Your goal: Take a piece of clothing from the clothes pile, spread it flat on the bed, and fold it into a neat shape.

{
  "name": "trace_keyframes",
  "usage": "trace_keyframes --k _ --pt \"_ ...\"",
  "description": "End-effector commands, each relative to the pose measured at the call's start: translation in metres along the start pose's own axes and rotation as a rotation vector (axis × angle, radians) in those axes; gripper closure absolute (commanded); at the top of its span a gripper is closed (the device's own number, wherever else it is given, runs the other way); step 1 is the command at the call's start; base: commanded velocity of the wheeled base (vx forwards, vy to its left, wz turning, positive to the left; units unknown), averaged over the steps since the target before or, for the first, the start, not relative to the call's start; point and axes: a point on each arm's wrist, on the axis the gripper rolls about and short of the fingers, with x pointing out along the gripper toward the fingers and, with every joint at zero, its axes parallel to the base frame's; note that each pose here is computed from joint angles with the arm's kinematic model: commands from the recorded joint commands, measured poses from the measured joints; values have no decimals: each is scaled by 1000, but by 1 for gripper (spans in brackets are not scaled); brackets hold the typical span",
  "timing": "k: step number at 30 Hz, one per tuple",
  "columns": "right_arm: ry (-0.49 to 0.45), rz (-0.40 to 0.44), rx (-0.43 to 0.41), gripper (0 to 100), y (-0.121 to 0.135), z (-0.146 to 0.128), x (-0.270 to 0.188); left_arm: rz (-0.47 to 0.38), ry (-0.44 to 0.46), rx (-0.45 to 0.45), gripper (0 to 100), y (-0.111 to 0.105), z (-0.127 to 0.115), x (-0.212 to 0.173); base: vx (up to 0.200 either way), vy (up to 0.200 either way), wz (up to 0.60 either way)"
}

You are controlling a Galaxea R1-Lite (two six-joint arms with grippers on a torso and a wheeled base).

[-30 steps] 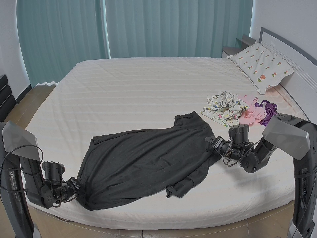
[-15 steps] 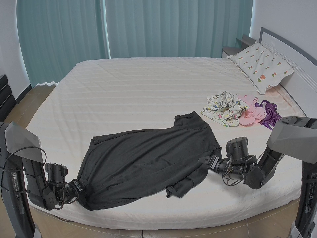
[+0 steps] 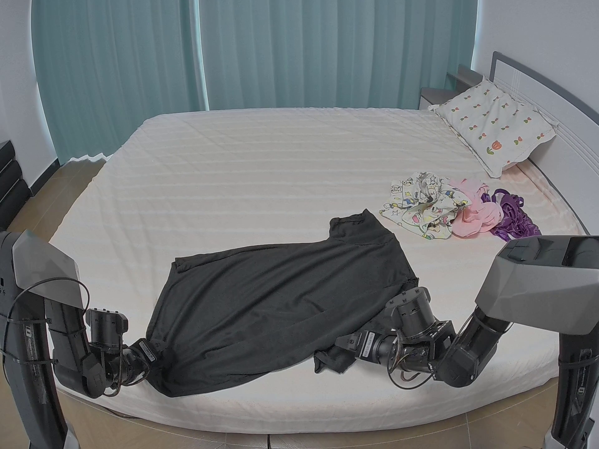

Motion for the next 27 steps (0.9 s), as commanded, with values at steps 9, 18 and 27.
trace_keyframes --k 9,18,27 --pt "33 -63 -57 100 8 -24 30 -1 -6 1 0 1 -2 3 0 0 0" --pt "-14 -124 -92 100 8 -23 29 -1 -5 1 0 2 -2 3 0 0 0" --pt "-28 -142 -134 100 -3 7 -45 8 8 10 0 4 -5 -1 0 0 0"
